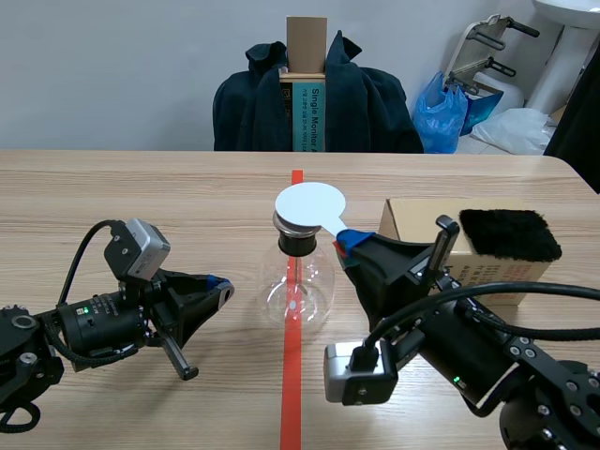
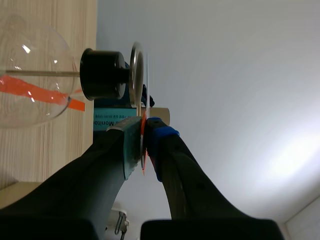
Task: Do the electroscope experiment.
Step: 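Move the plate toward and away from the electroscope, then hold the plate still at the electroscope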
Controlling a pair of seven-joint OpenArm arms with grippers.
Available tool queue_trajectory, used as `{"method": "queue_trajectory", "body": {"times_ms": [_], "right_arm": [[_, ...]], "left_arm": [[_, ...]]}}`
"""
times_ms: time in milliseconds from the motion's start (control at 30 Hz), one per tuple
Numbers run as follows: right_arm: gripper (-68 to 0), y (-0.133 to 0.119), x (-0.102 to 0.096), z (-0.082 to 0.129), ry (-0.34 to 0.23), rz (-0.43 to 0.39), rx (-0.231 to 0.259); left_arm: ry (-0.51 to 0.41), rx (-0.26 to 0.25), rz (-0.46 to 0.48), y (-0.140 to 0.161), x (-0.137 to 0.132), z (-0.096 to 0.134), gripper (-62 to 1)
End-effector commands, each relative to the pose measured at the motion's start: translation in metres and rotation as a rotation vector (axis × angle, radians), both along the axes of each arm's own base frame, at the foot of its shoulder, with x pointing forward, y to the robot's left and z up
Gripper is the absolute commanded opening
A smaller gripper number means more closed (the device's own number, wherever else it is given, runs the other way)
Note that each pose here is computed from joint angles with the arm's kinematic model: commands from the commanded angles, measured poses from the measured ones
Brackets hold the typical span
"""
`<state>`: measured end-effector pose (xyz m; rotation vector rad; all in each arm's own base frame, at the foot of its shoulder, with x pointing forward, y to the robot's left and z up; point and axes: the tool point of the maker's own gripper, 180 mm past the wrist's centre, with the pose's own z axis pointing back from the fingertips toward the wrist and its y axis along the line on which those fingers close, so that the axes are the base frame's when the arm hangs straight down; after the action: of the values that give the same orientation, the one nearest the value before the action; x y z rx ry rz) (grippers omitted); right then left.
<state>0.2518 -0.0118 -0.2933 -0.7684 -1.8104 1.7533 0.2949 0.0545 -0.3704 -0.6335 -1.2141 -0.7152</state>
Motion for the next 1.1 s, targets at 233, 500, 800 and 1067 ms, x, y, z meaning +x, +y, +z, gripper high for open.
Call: {"method": "queue_trajectory", "body": {"times_ms": [233, 500, 800, 1067], "right_arm": [[-66.7, 0.005, -0.0028, 0.0095, -0.05, 0.061, -0.017], [-66.7, 0.006, -0.004, 0.0094, -0.05, 0.07, -0.018], [-66.7, 0.006, -0.004, 0.0094, -0.05, 0.07, -0.018], [-66.7, 0.0059, -0.0039, 0.0095, -0.051, 0.069, -0.018]], "left_arm": [[-0.038, -0.029, 0.002, -0.0023, 0.0064, 0.0136, -58.1], [-0.038, -0.029, 0.002, -0.0023, 0.0064, 0.0136, -58.1], [-0.038, -0.029, 0.002, -0.0023, 0.0064, 0.0136, -58.1], [-0.038, -0.029, 0.002, -0.0023, 0.0064, 0.0136, -58.1]]}}
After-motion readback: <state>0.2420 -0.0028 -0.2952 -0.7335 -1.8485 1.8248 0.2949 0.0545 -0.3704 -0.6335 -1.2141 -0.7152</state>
